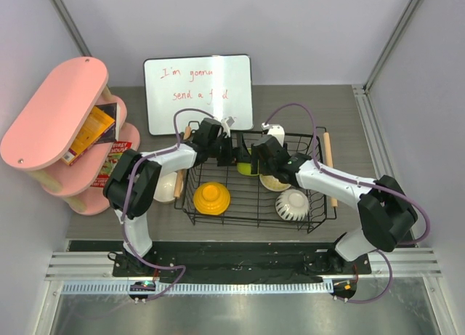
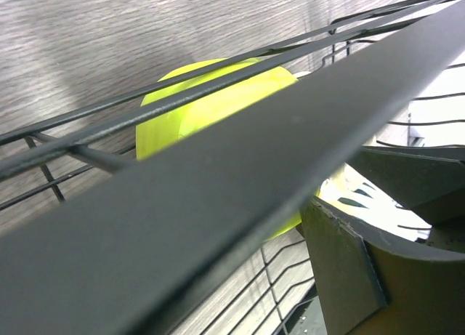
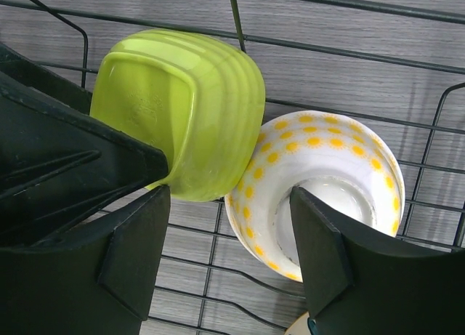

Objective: Unload the bowls from the dish rack

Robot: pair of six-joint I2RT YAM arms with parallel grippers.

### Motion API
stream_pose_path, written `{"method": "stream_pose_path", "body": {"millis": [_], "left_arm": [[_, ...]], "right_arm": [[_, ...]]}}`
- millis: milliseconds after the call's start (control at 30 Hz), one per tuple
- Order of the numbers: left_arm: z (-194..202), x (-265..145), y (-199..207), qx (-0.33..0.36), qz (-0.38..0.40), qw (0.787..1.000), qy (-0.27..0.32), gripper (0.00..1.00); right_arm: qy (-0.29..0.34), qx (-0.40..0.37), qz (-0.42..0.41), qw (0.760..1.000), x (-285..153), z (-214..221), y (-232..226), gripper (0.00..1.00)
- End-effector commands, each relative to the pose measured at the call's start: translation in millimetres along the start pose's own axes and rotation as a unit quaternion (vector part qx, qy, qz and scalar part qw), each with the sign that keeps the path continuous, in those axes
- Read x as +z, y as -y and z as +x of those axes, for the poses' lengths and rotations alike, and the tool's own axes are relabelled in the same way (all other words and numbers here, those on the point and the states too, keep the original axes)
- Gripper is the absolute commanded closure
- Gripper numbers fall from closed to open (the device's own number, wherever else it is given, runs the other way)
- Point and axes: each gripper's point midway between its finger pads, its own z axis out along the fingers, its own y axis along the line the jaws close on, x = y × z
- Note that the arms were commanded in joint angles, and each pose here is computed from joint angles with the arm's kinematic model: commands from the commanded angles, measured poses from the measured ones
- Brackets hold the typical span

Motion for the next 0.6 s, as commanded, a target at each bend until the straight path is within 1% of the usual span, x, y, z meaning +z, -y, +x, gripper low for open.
{"method": "stream_pose_path", "body": {"millis": [0,67,133,167,233,267,333,367,400,467,500,533,567], "left_arm": [[49,-5,12,-0.064,0.028,0.994,-0.089,0.17],[45,-10,16,-0.062,0.029,0.994,-0.083,0.19],[40,-16,23,-0.053,0.033,0.995,-0.075,0.28],[40,-19,24,-0.053,0.03,0.995,-0.075,0.33],[39,-24,26,-0.048,0.026,0.996,-0.071,0.4],[37,-30,29,-0.045,0.023,0.996,-0.069,0.49],[34,-34,30,-0.038,0.016,0.997,-0.065,0.58],[33,-37,32,-0.032,0.015,0.997,-0.064,0.63],[34,-39,30,-0.034,0.006,0.997,-0.067,0.65],[33,-42,31,-0.026,0.004,0.997,-0.066,0.64],[33,-43,30,-0.025,0.001,0.997,-0.067,0.59],[34,-43,29,-0.025,-0.002,0.997,-0.068,0.51],[33,-44,28,-0.023,-0.007,0.997,-0.067,0.35]], "right_arm": [[-0.068,0.019,-0.063,0.996,11,43,-23,0.3],[-0.071,0.02,-0.066,0.995,10,45,-23,0.3],[-0.068,0.024,-0.069,0.995,6,44,-23,0.3],[-0.066,0.025,-0.069,0.995,5,43,-23,0.3],[-0.063,0.027,-0.071,0.995,1,42,-21,0.3],[-0.061,0.028,-0.071,0.995,0,40,-21,0.3],[-0.057,0.03,-0.07,0.995,-3,39,-20,0.3],[-0.054,0.029,-0.07,0.996,-4,37,-20,0.3],[-0.052,0.03,-0.068,0.996,-4,36,-19,0.3],[-0.052,0.029,-0.067,0.996,-3,36,-19,0.3],[-0.052,0.028,-0.067,0.996,-3,36,-19,0.3],[-0.053,0.029,-0.067,0.996,-3,37,-19,0.3],[-0.054,0.029,-0.065,0.996,-3,37,-18,0.3]]}}
